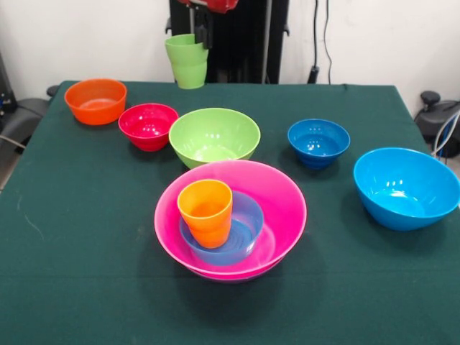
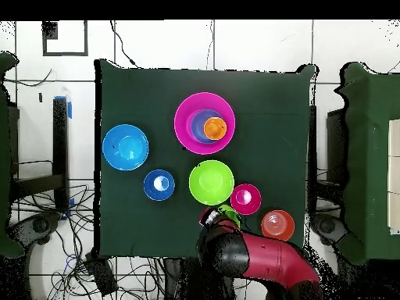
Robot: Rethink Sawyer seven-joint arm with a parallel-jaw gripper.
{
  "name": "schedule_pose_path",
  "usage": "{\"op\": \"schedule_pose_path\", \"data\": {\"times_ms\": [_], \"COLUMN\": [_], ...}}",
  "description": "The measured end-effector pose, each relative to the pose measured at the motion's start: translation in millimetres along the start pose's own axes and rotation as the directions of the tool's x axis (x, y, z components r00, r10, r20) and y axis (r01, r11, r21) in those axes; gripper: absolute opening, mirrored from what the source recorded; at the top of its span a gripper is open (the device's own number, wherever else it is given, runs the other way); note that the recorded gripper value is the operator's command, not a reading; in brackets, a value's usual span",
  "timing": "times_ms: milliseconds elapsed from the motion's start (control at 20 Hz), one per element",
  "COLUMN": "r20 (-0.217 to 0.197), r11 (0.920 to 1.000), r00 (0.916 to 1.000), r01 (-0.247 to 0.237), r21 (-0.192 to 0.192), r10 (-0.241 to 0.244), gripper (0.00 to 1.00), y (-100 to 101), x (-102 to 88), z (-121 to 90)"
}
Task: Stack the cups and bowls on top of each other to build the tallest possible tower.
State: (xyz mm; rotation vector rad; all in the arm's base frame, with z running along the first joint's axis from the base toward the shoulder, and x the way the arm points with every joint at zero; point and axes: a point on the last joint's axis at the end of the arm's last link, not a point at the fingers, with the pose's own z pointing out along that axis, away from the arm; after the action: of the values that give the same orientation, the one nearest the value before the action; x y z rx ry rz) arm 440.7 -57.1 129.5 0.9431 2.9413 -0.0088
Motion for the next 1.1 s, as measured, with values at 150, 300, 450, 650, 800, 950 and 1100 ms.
{"op": "schedule_pose_path", "data": {"times_ms": [150, 300, 450, 650, 800, 950, 1100], "r20": [-0.010, -0.025, -0.028, -0.026, -0.019, -0.015, -0.013], "r11": [1.0000, 0.9999, 0.9999, 1.0000, 1.0000, 1.0000, 0.9998], "r00": [0.9999, 0.9997, 0.9996, 0.9997, 0.9998, 0.9999, 0.9998], "r01": [-0.002, -0.002, 0.000, 0.002, 0.000, 0.004, 0.013], "r21": [0.008, 0.013, 0.012, 0.010, 0.002, -0.006, -0.012], "r10": [0.002, 0.002, 0.001, -0.001, 0.000, -0.004, -0.013], "gripper": [0.00, 0.00, 0.00, 0.00, 0.00, 0.00, 0.00], "y": [2, 10, 17, 26, 34, 43, 50], "x": [-5.1, -13.3, -21.7, -34.2, -46.3, -56.5, -64.8], "z": [-7, -18, -27, -39, -48, -54, -57]}}
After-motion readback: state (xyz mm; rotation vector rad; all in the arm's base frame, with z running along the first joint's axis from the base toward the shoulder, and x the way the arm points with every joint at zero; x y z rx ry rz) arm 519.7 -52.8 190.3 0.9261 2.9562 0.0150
